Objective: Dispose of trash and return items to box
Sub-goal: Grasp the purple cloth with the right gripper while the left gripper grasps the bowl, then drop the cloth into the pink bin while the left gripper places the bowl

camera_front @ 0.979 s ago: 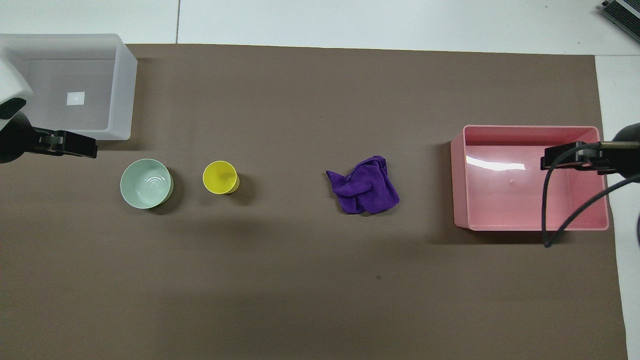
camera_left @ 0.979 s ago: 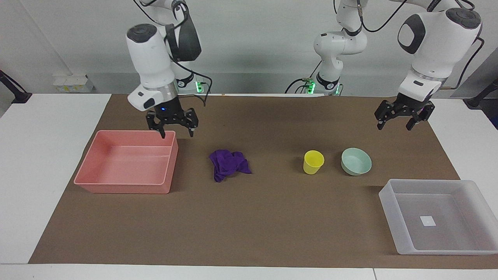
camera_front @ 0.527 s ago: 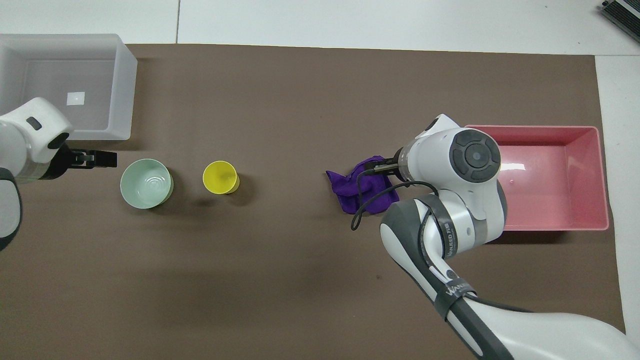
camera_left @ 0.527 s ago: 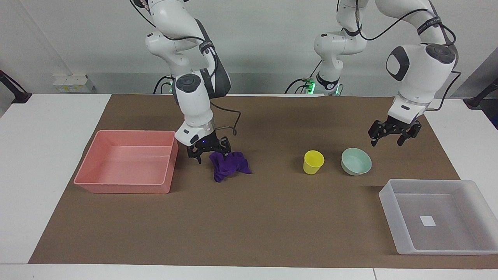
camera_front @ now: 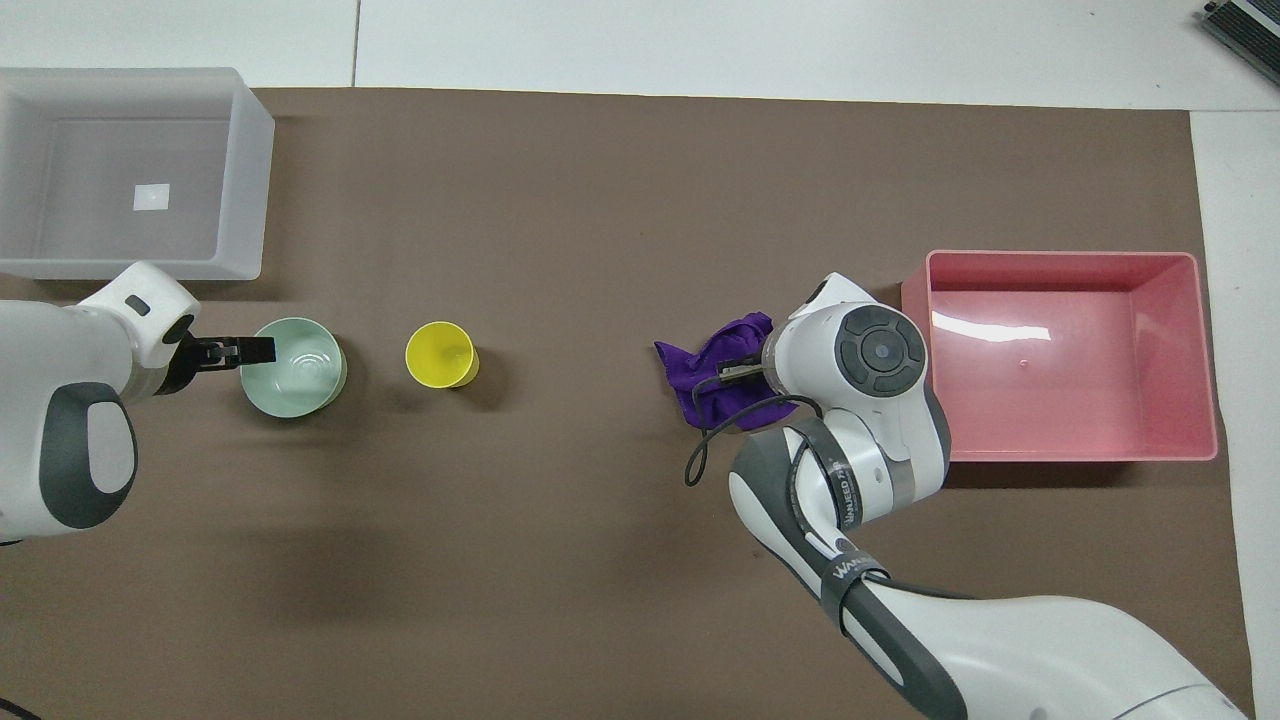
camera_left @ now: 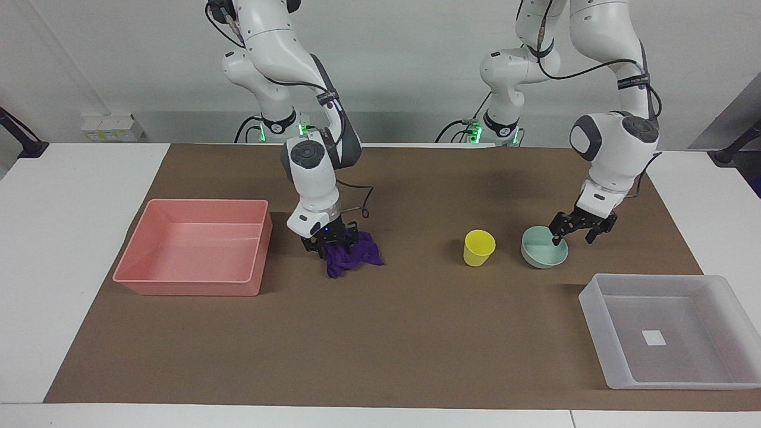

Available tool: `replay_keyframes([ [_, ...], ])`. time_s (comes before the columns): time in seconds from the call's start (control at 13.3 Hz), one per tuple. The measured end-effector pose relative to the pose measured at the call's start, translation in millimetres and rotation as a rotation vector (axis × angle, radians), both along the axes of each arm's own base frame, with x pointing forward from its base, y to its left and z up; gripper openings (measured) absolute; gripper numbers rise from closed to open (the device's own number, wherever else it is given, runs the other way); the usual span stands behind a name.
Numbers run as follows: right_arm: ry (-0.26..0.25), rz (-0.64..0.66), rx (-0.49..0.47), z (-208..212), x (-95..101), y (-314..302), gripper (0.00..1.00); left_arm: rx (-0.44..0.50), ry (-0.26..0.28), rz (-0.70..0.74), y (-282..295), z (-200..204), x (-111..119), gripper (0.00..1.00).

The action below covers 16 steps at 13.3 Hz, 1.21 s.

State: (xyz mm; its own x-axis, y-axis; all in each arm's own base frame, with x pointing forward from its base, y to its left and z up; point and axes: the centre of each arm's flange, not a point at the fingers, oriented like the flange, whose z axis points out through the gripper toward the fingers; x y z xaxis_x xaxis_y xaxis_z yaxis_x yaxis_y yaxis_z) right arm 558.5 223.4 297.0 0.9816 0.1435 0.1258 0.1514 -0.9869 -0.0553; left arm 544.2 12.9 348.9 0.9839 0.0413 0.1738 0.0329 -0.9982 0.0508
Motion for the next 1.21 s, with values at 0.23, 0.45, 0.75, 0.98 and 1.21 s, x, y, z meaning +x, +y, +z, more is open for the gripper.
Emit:
replay_keyframes([
  [0.23, 0.005, -0.03, 0.005, 1.5, 0.0, -0.2, 0.23, -0.002, 0.021, 0.001, -0.9, -21.2, -1.4, 0.9],
  [0.45, 0.014, -0.067, 0.013, 29.0, 1.6, 0.8, 0.09, -0.003, 0.024, -0.004, -3.4, -22.9, -1.8, 0.44],
  [0.75, 0.004, -0.195, 0.05, 110.7, 9.9, 7.8, 0.08, 0.001, -0.003, -0.028, -6.1, -5.9, 2.9, 0.03],
  [0.98, -0.009, -0.231, 0.067, 181.2, 16.8, 2.8, 0.08, 0.002, -0.04, -0.043, -2.3, 47.4, 24.5, 0.03],
  [1.21, -0.052, -0.296, 0.049, 230.9, 26.4, -57.8, 0.08, 0.002, -0.098, -0.019, 16.6, 98.9, 54.0, 0.03],
])
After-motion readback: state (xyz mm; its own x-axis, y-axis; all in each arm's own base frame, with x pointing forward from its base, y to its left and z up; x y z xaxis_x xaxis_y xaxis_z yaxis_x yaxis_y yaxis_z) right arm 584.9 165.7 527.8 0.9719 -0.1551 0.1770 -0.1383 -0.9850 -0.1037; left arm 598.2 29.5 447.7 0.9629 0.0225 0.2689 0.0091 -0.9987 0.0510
